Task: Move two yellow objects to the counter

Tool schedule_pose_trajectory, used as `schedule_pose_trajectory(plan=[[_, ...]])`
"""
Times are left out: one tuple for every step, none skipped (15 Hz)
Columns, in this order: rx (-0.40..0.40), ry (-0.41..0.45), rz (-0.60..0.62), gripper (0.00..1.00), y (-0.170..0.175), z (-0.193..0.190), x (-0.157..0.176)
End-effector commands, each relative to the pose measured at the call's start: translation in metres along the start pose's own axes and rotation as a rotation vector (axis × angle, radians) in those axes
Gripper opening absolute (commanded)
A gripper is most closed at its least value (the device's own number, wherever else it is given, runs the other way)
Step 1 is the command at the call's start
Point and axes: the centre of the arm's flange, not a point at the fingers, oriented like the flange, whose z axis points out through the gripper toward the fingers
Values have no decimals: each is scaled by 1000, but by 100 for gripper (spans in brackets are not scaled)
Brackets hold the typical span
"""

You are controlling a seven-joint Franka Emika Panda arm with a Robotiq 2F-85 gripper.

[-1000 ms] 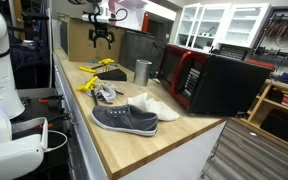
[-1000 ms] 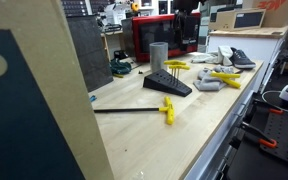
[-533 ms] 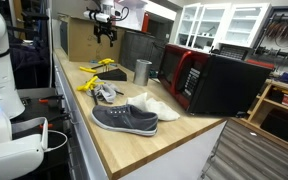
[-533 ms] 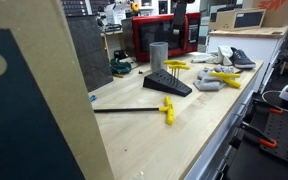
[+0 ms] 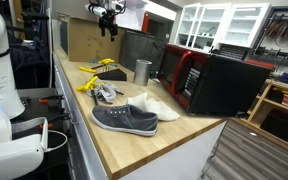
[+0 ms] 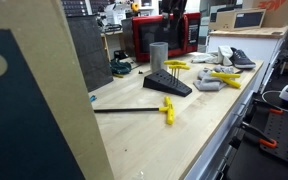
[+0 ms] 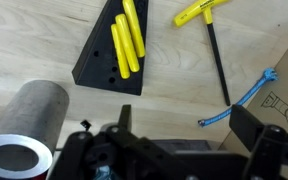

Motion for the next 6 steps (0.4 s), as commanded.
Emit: schedule_pose_trajectory(plan=[[2,6,17,100,0,-4,-1],[4,10,28,100,-1,-9,-1],[5,14,32,100,-1,-12,-2],[6,18,32,100,-2,-14,-2],[6,19,32,100,-2,-15,-2],[6,19,32,100,-2,-14,-2]])
